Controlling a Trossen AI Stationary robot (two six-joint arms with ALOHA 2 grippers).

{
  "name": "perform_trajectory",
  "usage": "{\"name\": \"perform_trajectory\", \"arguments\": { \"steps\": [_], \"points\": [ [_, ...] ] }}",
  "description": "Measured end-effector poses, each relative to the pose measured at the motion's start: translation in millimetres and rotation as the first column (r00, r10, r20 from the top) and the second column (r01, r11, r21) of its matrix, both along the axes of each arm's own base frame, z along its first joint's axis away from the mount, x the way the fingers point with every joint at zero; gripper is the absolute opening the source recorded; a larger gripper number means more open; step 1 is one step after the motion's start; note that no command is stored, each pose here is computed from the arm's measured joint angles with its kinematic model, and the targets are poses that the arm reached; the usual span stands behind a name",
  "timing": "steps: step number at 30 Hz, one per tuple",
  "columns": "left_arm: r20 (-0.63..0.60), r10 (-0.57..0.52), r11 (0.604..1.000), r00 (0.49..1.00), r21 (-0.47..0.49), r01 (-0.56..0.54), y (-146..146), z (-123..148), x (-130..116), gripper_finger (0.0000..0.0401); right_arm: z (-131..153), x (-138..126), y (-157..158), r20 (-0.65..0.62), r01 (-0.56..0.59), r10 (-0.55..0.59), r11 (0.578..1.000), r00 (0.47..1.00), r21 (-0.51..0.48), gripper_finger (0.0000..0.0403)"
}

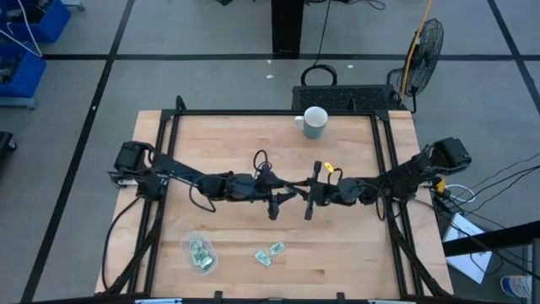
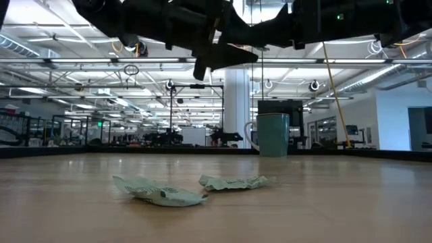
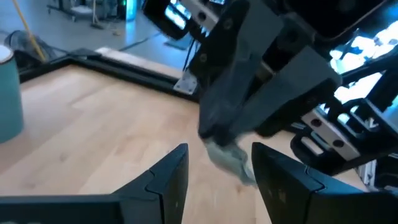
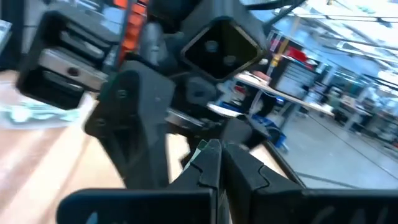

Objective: Pick and place Stevia / Truvia into bins
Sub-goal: Put the stevia packet into the transparent container

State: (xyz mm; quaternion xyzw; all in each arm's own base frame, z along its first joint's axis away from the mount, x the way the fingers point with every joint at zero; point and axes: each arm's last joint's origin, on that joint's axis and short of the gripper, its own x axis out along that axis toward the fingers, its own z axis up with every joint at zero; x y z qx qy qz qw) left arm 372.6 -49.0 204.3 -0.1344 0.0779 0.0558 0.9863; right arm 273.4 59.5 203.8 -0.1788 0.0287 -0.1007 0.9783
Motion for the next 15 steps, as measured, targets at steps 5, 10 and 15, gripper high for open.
{"name": "perform_trajectory", "arguments": {
  "steps": [5, 10, 15],
  "points": [
    [0.018, -0.002, 1.0, 1.0, 0.011, 0.002, 1.1, 0.9, 1.0, 0.0181, 0.6, 0.2, 0.8, 0.006, -0.027, 0.027, 1.0, 1.0, 0.002, 0.0004],
    [0.016, -0.009, 0.999, 1.0, 0.044, 0.008, 1.0, 0.9, 1.0, 0.0147, 0.7, 0.1, 0.8, 0.006, -0.027, 0.027, 1.0, 1.0, 0.002, 0.0004],
    [0.013, -0.033, 0.999, 0.999, 0.043, 0.033, 0.4, 0.7, 1.1, 0.0081, 0.7, 0.1, 0.8, 0.007, -0.029, 0.029, 1.0, 1.0, 0.002, 0.0004]
  ]
}}
